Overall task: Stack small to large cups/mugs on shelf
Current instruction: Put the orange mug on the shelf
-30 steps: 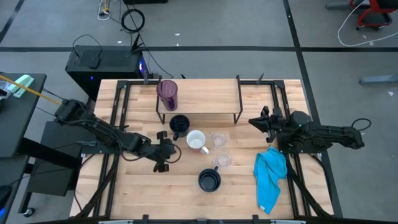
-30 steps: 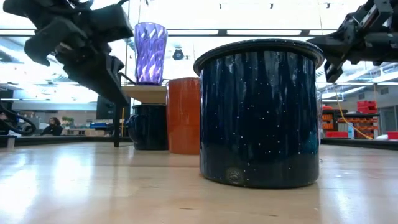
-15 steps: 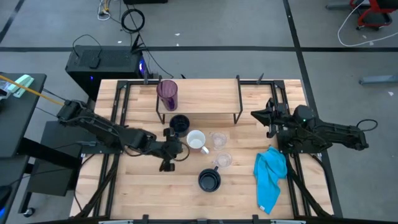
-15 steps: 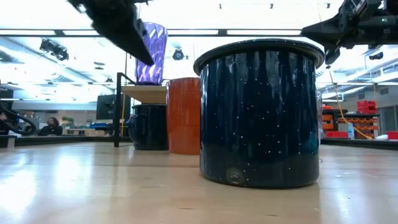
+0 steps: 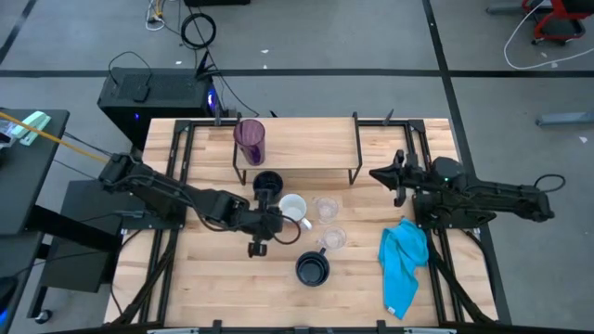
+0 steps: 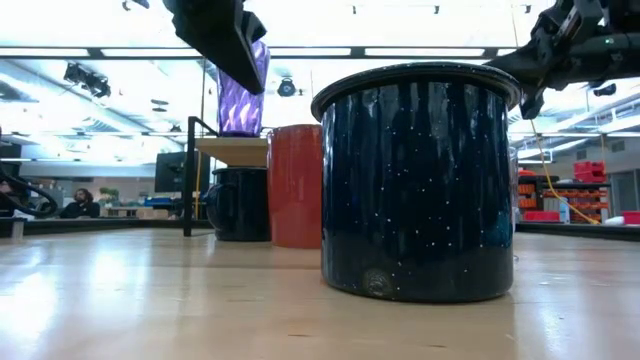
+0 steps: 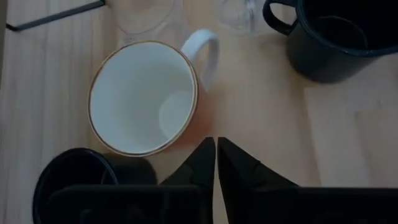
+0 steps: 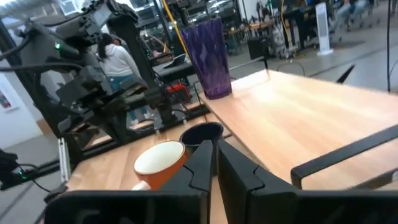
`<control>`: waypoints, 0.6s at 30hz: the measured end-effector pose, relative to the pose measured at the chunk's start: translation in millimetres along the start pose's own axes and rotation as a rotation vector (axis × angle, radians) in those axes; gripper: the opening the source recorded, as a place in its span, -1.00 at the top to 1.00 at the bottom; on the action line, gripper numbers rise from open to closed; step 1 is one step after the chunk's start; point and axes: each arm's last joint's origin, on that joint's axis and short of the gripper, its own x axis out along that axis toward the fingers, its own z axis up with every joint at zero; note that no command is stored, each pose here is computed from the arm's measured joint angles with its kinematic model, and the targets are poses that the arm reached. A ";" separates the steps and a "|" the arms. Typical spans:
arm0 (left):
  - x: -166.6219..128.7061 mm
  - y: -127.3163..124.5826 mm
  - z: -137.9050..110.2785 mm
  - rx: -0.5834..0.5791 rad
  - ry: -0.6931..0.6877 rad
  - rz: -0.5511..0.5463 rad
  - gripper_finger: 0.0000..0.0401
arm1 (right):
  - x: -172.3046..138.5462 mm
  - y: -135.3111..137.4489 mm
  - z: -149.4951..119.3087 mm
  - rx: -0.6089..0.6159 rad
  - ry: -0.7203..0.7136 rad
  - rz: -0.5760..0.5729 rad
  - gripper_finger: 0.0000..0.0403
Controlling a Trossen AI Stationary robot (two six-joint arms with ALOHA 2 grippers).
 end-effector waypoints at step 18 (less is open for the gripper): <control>-17.6 21.3 -76.5 -0.150 -0.159 0.002 0.84 | 41.6 17.6 -0.9 0.079 0.061 0.139 0.85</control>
